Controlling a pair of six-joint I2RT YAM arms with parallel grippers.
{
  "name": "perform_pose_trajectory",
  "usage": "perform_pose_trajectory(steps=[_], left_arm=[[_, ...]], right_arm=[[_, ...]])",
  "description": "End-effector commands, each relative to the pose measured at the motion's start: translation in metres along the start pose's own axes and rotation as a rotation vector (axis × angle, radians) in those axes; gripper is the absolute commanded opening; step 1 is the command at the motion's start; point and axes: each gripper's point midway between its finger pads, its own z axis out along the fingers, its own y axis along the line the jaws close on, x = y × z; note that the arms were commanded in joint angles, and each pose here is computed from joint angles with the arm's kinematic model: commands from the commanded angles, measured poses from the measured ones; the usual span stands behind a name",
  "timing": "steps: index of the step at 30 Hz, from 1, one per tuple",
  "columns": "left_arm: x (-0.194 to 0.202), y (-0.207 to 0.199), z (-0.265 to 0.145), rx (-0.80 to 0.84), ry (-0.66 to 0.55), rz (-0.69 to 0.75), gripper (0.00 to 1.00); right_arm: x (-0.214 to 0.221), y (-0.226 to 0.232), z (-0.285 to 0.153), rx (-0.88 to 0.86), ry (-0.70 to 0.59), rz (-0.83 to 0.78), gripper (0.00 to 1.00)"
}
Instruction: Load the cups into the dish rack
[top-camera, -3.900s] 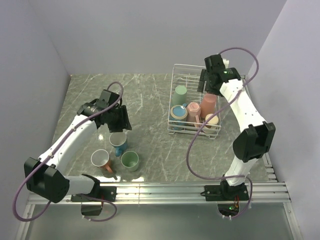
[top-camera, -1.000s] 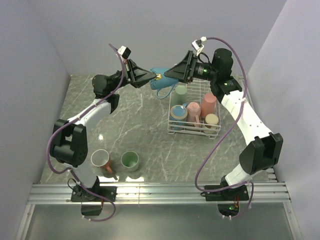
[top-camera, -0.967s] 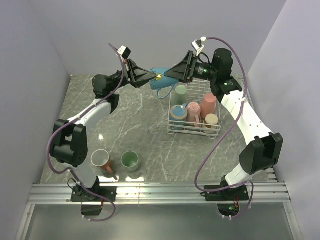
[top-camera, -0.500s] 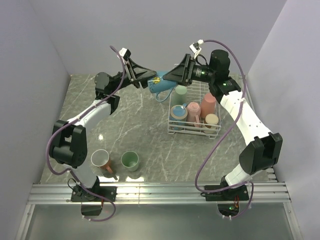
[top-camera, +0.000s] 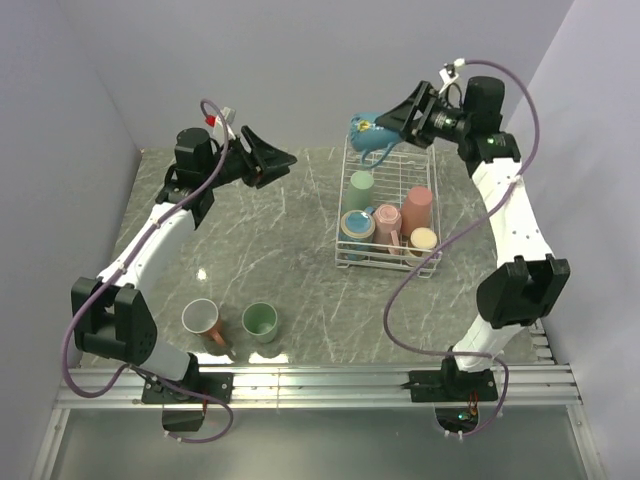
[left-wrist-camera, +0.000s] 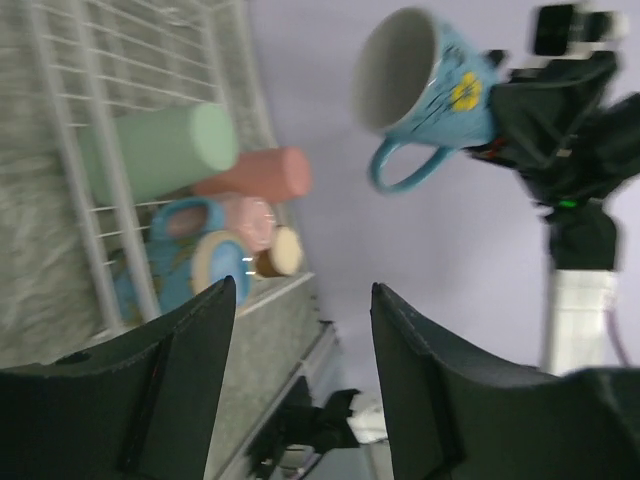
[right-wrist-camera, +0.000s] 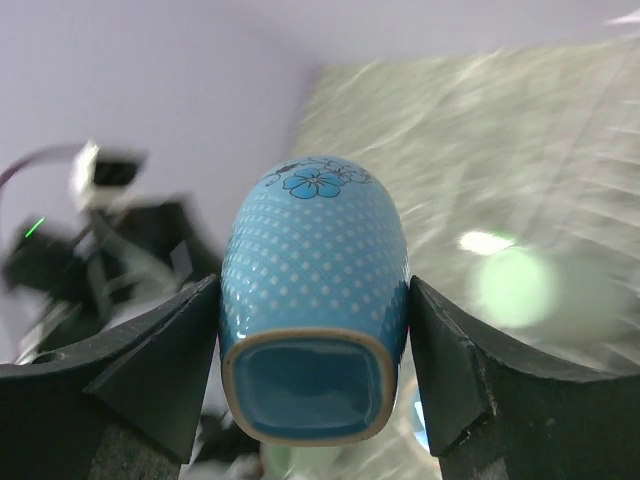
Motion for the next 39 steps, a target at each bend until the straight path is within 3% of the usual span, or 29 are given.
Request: perform_pose_trajectory(steps=[1, 7, 11, 22, 39], left_arm=[[-0.001, 0.035, -0.018, -0.248, -0.03, 0.129, 0.61], [-0.002, 0.06, -0.029, -0.396, -0.016, 0.184, 0.61], [0.0, 0.066, -0.036, -0.433, -0.019, 0.213, 0.6], [0.005, 0.081, -0.046, -0.49, -0.018, 0.24, 0.6], [0.017, 0.093, -0.053, -0.531, 0.019, 0.231, 0.59]], right_arm=[[-0.039, -0.028, -0.015, 0.247, -0.113, -0.113, 0.0], [-0.064, -0.114, -0.016, 0.668, -0.128, -0.122, 0.0], [-0.054, -0.155, -0.008, 0.824, -0.106, -0.128, 0.0], [-0.005, -0.206, 0.043, 0.948, 0.015, -0.135, 0.0], [0.066, -0.251, 0.054, 1.064, 0.201, -0.106, 0.0]])
